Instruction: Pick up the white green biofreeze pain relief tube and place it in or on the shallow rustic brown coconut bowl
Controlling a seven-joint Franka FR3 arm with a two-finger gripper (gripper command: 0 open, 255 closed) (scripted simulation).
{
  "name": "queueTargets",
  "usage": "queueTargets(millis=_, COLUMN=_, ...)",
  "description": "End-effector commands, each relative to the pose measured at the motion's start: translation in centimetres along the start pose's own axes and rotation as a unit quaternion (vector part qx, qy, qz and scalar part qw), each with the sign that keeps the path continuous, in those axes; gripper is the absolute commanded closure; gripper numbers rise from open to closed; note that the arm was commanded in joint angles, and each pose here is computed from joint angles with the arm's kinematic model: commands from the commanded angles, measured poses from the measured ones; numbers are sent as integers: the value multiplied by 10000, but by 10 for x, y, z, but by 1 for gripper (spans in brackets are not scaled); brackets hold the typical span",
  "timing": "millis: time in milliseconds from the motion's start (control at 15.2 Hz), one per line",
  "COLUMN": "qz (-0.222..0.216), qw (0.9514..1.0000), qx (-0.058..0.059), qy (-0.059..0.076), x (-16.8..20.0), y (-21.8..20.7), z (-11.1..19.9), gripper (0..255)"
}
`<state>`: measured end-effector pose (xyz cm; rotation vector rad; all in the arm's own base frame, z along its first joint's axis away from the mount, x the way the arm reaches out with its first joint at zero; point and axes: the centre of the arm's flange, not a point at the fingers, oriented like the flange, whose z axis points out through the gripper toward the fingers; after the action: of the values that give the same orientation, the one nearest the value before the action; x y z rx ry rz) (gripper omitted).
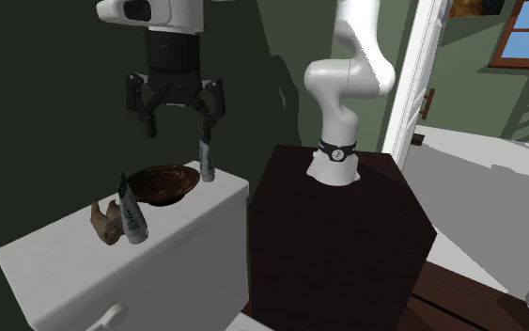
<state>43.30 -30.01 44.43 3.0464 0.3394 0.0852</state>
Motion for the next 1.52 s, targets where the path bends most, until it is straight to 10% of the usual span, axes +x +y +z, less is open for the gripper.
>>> queueTargets(millis=0, qz=-89, qw=10000, qx=14, qy=1, x=5, y=21, z=16, gripper=0)
queueTargets(millis=528, qz=-380, qw=9992, qx=90, qy=6, x=31, y=108, z=72, gripper=0)
queueTargets(millis=1452, qz=-381, qw=9992, qx=90, qy=6, x=31, y=107, z=112, gripper=0)
